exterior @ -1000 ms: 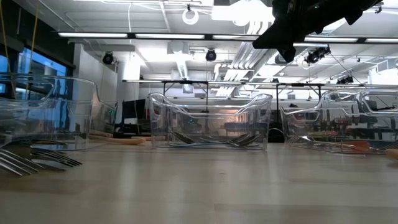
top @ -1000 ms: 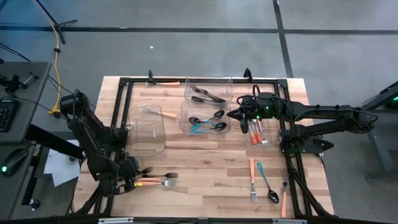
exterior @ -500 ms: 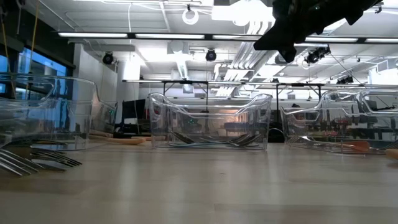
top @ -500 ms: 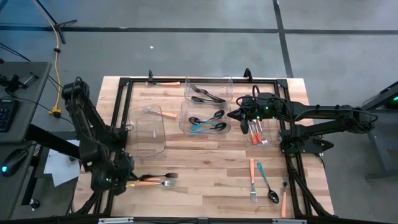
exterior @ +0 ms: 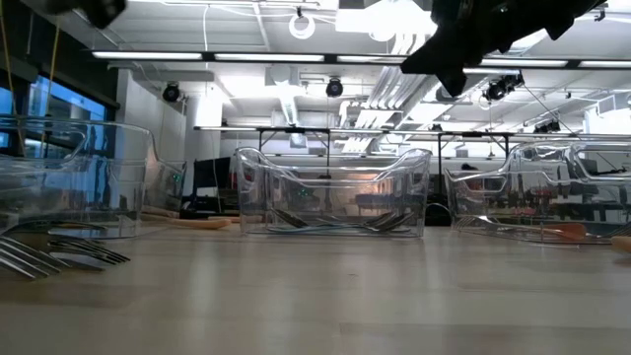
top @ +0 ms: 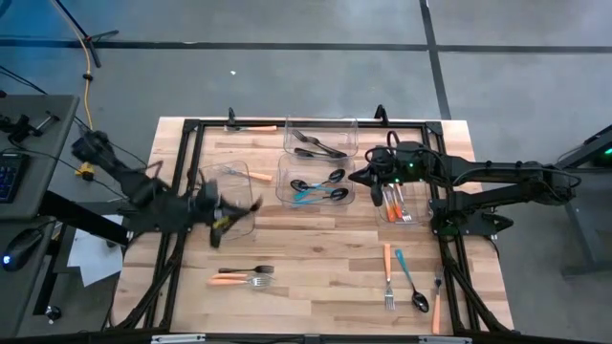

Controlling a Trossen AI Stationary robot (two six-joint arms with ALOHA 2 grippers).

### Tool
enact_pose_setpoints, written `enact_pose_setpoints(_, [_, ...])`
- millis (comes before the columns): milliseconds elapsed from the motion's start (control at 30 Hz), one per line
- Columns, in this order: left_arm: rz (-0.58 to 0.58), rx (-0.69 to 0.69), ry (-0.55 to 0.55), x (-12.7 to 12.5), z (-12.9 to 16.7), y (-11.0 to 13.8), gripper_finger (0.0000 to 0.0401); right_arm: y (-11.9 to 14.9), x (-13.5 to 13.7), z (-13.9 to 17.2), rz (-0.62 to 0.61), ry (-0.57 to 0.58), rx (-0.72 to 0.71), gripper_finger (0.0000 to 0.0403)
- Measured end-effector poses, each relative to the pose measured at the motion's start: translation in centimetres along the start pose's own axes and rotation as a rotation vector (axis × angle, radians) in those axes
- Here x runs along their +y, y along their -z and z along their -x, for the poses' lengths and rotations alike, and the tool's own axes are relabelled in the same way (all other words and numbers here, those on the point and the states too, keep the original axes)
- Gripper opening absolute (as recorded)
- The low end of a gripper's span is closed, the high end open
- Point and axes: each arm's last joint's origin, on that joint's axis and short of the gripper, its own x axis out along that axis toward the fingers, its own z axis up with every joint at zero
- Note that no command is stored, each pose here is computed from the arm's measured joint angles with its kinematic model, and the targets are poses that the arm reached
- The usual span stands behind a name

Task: Sort silverware by color (type)
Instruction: Put the black fork into the top transparent bin

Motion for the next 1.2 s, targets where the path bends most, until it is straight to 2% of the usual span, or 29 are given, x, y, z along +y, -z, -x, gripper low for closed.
enact_pose_setpoints(167, [-0.113, -0.103, -0.103, 2.2, -1.7, -2.6, 0.0000, -0.8, 0.3, 0.0, 0.007, -0.052, -0.073, 0.0000])
enact_pose_setpoints(300, [-0.131, -0.143, -0.222, 4.9, -3.8, -3.0, 0.0000, -1.7, 0.6, 0.2, 0.019, -0.094, -0.166, 0.0000])
enact_pose_setpoints(367, [-0.102, -0.191, -0.197, 6.3, -4.9, -2.5, 0.0000, -2.1, 0.7, 0.3, 0.035, -0.104, -0.213, 0.0000])
enact_pose_setpoints(500, [-0.005, -0.363, -0.073, 8.7, -6.9, -1.6, 0.0000, -2.6, 0.8, 0.2, 0.060, -0.114, -0.268, 0.0000])
enact_pose_setpoints(633, [0.037, -0.476, -0.048, 9.9, -8.6, -1.7, 0.0000, -3.0, 0.8, -0.7, 0.047, -0.122, -0.318, 0.0000])
enact_pose_setpoints(800, [0.015, -0.443, 0.011, 10.0, -11.3, -2.7, 0.0000, -3.6, 0.7, -2.5, 0.036, -0.127, -0.332, 0.0000])
enact_pose_setpoints(967, [-0.016, -0.481, -0.001, 9.8, -13.2, -4.5, 0.0000, -4.8, 0.7, -4.5, 0.037, -0.125, -0.309, 0.0003])
enact_pose_setpoints(1067, [-0.019, -0.506, 0.007, 9.8, -13.9, -5.7, 0.0000, -5.2, 0.6, -5.6, 0.014, -0.120, -0.282, 0.0025])
enact_pose_setpoints(1200, [-0.027, -0.503, 0.030, 9.8, -14.7, -6.2, 0.0000, -5.5, 0.4, -6.8, -0.040, -0.114, -0.263, 0.0093])
